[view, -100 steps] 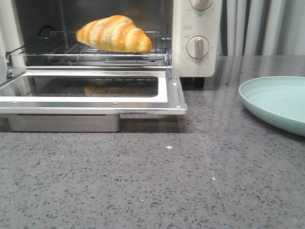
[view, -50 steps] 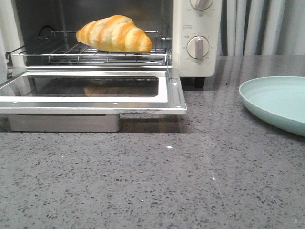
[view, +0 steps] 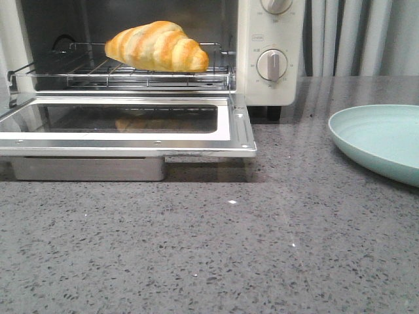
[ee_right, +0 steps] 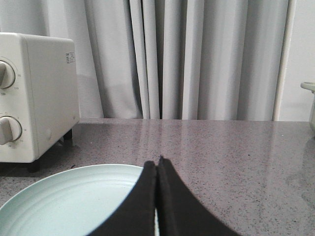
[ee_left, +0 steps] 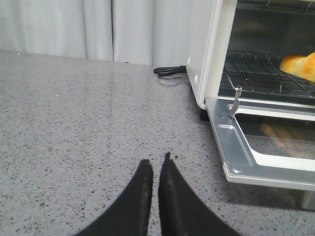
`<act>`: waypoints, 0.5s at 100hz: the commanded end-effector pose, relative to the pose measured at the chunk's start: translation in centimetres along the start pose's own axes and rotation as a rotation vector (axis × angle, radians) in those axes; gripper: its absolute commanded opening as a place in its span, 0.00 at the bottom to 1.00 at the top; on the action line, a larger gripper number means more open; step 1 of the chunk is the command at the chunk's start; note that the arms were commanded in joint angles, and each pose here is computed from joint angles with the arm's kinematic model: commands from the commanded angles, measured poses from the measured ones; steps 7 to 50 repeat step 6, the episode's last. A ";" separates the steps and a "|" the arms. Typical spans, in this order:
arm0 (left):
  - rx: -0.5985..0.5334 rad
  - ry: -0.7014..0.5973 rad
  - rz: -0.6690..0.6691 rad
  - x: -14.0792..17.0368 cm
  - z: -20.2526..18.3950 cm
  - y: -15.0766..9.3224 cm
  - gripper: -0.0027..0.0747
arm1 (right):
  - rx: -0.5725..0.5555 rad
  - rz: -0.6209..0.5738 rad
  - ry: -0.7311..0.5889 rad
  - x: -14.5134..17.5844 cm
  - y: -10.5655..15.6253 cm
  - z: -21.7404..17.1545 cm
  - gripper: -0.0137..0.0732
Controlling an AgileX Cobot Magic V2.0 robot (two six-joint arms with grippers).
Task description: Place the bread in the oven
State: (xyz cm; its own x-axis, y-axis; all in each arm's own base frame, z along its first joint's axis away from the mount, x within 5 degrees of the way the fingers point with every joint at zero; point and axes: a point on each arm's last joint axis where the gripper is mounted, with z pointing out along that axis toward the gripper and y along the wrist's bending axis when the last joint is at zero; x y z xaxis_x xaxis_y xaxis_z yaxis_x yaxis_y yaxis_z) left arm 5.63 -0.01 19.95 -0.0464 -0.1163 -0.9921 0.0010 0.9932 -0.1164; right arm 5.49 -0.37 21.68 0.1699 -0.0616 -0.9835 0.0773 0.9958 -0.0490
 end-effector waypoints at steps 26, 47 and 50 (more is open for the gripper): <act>0.011 -0.088 -0.011 -0.1 -0.2 0.0 0.01 | 0.008 -0.007 -0.092 -0.6 0.0 -0.2 0.07; 0.011 -0.088 -0.011 -0.1 -0.2 0.0 0.01 | 0.008 -0.007 -0.092 -0.6 0.0 -0.2 0.07; 0.011 -0.088 -0.011 -0.1 -0.2 0.0 0.01 | 0.008 -0.007 -0.092 -0.6 0.0 -0.2 0.07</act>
